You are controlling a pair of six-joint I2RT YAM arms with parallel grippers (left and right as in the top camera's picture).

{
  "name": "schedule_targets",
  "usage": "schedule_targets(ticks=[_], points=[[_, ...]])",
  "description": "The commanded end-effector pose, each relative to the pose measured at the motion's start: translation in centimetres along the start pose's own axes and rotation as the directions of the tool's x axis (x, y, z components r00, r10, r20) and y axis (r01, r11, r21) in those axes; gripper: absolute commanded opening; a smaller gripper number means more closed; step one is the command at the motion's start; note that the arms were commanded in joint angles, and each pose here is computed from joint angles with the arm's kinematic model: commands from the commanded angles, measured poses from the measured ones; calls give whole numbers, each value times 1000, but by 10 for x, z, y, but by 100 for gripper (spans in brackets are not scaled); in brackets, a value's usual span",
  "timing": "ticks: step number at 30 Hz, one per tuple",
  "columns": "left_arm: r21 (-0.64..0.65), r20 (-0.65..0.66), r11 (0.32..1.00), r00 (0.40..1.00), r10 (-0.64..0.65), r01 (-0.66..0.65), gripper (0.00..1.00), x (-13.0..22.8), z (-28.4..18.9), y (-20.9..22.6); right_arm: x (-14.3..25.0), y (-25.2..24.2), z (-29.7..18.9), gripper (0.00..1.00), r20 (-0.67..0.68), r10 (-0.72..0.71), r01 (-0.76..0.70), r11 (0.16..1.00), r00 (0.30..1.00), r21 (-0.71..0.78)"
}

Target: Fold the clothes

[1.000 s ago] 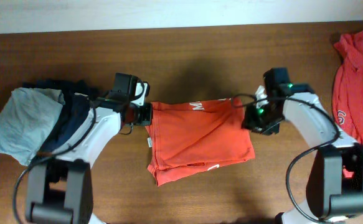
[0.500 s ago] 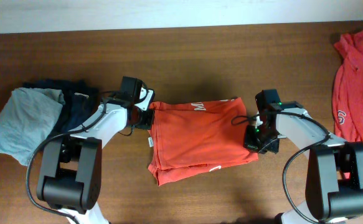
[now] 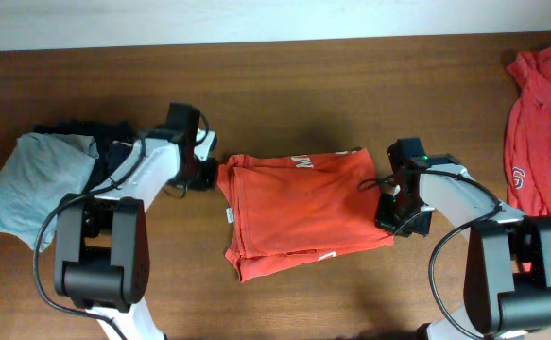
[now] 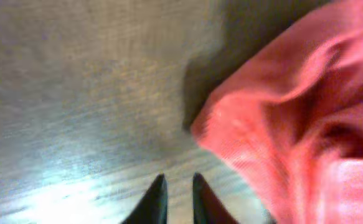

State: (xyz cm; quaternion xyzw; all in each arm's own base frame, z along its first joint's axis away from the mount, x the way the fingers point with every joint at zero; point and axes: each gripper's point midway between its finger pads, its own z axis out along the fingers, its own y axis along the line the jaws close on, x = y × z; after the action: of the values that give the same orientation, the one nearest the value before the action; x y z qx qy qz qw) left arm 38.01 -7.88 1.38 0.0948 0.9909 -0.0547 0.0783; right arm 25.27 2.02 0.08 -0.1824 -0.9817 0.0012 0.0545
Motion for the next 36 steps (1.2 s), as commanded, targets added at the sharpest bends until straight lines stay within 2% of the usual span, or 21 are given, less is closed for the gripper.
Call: schedule_targets(ticks=[1, 5, 9, 15, 21, 29, 32, 36], points=[[47, 92, 998, 995, 24, -29, 19, -33, -37, -17, -1, -4, -2, 4, 14, 14, -15, 1000, 1000, 23], [57, 125, 996, 991, 55, -63, 21, -40, -44, -31, 0, 1, -2, 4, 6, 11, -10, 1000, 1000, -5], [59, 112, 991, 987, 114, -121, 19, -33, -28, -40, -1, 4, -2, 4, 11, 10, -10, 1000, 1000, -21], [105, 79, 948, 952, 295, -302, 6, -17, 0, -69, -3, 5, -2, 4, 16, 10, -10, 1000, 1000, -26], [100, 107, 912, 916, 387, -397, 5, -20, 7, -91, -3, 5, -2, 4, 16, 10, -10, 1000, 1000, -26], [68, -1, 932, 935, 356, -355, 3, -6, 58, -76, -2, 5, -2, 4, 15, 10, -10, 1000, 1000, -26], [-69, -45, 964, 966, 253, -256, 1, -5, 65, -49, -2, 5, -2, 4, 13, 10, -10, 1000, 1000, -24], [-225, -54, 965, 990, 127, -136, 1, -6, 59, -10, -2, 4, -2, 4, 12, 11, -10, 1000, 1000, -23]])
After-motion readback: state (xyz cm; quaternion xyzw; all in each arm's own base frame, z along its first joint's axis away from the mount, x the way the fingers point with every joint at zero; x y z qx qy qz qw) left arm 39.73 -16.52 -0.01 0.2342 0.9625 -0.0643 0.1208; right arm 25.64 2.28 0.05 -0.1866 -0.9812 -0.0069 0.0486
